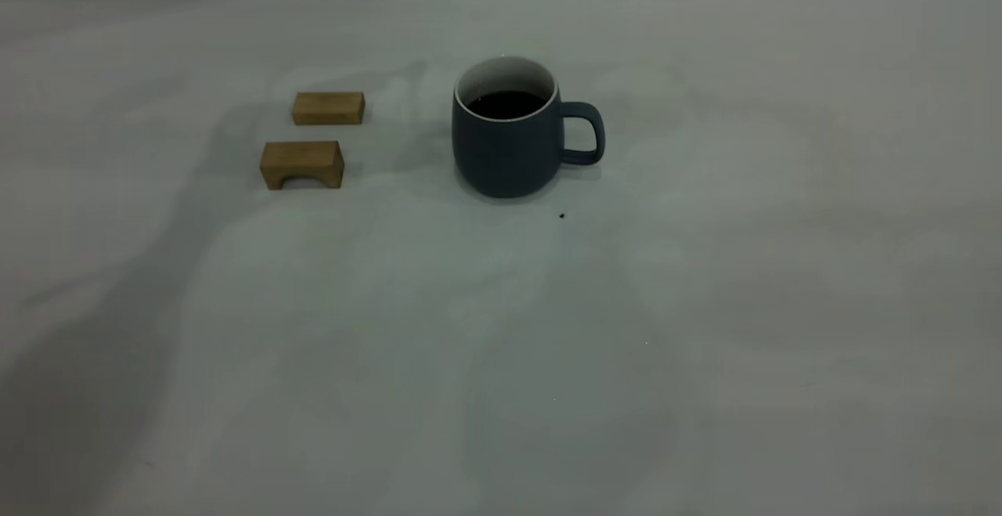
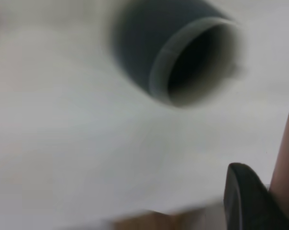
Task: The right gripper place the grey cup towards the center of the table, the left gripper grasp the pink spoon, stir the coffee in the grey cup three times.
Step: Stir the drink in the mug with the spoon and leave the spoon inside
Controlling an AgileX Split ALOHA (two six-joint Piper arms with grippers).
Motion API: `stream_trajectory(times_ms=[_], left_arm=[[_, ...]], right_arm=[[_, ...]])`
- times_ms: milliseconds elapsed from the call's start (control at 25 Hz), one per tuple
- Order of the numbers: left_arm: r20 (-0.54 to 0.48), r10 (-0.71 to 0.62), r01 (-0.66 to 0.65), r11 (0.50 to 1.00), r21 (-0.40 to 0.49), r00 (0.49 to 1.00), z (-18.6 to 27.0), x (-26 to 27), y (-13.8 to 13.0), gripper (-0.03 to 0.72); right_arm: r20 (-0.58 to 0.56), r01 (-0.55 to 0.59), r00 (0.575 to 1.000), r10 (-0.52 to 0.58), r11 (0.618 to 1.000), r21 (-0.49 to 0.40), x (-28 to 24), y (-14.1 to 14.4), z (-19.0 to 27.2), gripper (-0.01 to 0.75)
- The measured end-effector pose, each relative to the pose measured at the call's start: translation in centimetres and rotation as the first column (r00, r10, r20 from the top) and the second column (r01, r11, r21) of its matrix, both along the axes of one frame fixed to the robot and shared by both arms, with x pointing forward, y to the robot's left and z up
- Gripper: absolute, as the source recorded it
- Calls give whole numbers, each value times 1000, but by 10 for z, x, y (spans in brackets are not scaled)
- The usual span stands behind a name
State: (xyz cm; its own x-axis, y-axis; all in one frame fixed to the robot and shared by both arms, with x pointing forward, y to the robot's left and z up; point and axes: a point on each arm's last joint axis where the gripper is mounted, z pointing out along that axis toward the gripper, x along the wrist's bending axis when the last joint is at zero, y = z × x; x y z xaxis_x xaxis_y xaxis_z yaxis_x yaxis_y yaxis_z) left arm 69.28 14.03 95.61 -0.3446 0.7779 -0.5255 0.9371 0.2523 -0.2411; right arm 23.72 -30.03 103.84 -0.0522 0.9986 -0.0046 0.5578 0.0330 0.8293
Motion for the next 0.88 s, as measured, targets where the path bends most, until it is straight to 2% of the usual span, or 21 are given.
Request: stream_trajectory(times_ms=[80,120,200,320,360,440,520,600,760,880], left_arm=[[-147,152,-165,983,-85,977,7,-1,-7,146],[-259,235,-270,957,-108,937,9,-2,-11,146],[-448,366,-451,887,-97,816,12,-1,-17,146],[-633,505,-633,774,30,587,13,-1,-19,146],[-681,543,-679,728,90,491,14,-1,-20,146],[-743,598,-742,636,211,301,13,-1,-24,146],[-762,622,-771,570,284,179,14,-1,-29,146],[-764,631,-793,529,301,131,12,1,-34,146],[-767,633,-837,472,277,102,2,6,-51,146],[-797,597,-850,462,255,86,-8,8,-62,146]], right_arm=[[0,0,1000,0,1000,0,0,0,0,535],[0,0,1000,0,1000,0,0,0,0,535],[0,0,1000,0,1000,0,0,0,0,535],[0,0,1000,0,1000,0,0,0,0,535],[0,0,1000,0,1000,-1,0,0,0,535],[0,0,1000,0,1000,-1,0,0,0,535],[0,0,1000,0,1000,-2,0,0,0,535],[0,0,1000,0,1000,-2,0,0,0,535],[0,0,1000,0,1000,-2,0,0,0,535],[0,0,1000,0,1000,-2,0,0,0,535]])
